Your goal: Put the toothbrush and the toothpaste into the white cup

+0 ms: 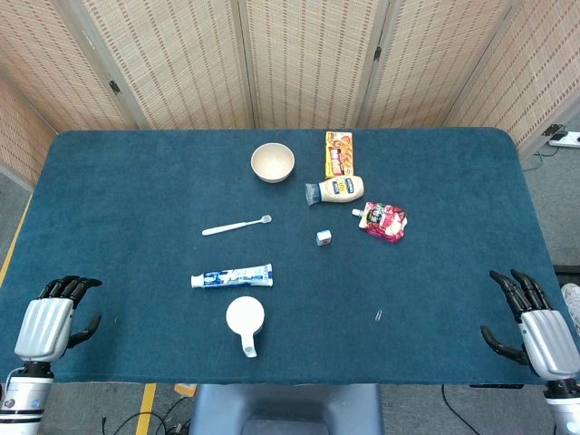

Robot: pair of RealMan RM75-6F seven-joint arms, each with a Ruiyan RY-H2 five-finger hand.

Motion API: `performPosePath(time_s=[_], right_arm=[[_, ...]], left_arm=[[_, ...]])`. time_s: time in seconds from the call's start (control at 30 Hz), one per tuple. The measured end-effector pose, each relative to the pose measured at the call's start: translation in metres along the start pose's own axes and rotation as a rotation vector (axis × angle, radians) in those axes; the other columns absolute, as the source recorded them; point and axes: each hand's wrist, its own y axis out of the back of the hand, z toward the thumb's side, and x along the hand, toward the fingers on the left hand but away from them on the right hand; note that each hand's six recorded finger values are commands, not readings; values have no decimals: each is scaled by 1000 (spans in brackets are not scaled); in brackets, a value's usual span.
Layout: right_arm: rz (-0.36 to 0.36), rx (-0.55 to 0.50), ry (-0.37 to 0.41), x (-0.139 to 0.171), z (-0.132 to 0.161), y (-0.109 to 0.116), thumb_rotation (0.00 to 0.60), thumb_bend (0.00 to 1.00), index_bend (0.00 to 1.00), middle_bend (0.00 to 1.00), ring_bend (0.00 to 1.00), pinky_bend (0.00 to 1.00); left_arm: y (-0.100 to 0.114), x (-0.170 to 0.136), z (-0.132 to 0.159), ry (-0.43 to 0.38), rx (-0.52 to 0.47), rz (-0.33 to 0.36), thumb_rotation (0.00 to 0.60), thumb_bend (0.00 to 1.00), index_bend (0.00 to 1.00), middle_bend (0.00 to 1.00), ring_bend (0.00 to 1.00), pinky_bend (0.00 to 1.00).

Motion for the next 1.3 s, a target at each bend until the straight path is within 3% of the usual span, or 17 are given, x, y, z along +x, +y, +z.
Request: performPosePath(time_s=[0.47,0.77,0.97,1.3], right_arm=[[-3,3,4,2,0,2,600,242,56,141,59,77],[0,11,24,2,5,3,600,242,56,141,68,77],[1,15,32,3,9,4,600,242,55,142,80,77],[-3,25,37,5,14,7,600,243,56,142,86,77]], left_arm=[[2,8,1,-8,-24,7,600,383,310,344,237,256],[12,50,23,-107,-44,29,600,384,313,344,256,292],[17,92,47,-195,-48,36,600,383,332,482,465,521],[7,172,97,-272,-71,-69,600,383,350,728,677,867]])
